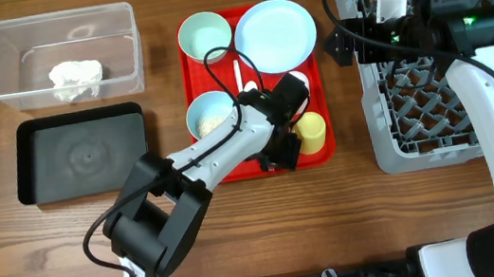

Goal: Sort waste into correct bins and load items into the dishwasher rack
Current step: 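Pick the red snack wrapper with the left gripper, drop it in the clear bin, then pick the yellow wrapper with the left gripper, drop it in the clear bin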

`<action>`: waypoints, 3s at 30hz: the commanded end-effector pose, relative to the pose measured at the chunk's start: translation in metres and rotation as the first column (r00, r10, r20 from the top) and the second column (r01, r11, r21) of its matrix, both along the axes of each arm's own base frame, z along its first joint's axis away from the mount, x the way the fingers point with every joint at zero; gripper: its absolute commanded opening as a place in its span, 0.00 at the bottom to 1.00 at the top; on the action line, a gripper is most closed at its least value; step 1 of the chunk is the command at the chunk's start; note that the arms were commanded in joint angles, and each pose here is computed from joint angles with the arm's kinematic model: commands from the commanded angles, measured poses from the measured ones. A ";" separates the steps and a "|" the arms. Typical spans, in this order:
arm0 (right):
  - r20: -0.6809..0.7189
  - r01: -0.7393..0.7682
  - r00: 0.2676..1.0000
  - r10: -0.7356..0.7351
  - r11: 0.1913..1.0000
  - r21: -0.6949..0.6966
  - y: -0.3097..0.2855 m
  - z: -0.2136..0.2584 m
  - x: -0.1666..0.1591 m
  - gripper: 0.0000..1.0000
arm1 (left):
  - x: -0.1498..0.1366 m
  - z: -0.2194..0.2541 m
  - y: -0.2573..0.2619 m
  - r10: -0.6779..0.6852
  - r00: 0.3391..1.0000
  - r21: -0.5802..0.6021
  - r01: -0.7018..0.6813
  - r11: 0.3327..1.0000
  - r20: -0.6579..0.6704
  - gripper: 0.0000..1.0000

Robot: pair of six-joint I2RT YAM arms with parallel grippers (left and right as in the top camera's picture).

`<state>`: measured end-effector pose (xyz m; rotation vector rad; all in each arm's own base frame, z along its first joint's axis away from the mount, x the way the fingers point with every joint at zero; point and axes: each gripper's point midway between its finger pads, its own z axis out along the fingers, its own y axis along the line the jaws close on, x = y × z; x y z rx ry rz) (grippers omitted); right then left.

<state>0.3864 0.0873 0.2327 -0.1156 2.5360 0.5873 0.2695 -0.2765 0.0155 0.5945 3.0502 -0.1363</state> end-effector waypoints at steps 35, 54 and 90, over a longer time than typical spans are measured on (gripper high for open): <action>-0.011 0.008 1.000 -0.008 1.000 -0.002 0.000 0.000 0.001 0.92 | 0.272 0.149 0.319 0.606 0.438 -0.259 -0.625 0.736 0.664 0.12; 0.007 0.011 1.000 -0.011 1.000 -0.025 -0.003 0.000 0.005 0.93 | 0.181 0.112 0.083 0.042 0.891 -0.179 0.045 0.983 0.452 0.94; -0.033 0.055 0.998 -0.058 0.993 -0.101 -0.017 -0.010 -0.001 0.93 | 0.162 0.138 0.029 -0.032 0.872 -0.142 0.116 0.983 0.488 0.04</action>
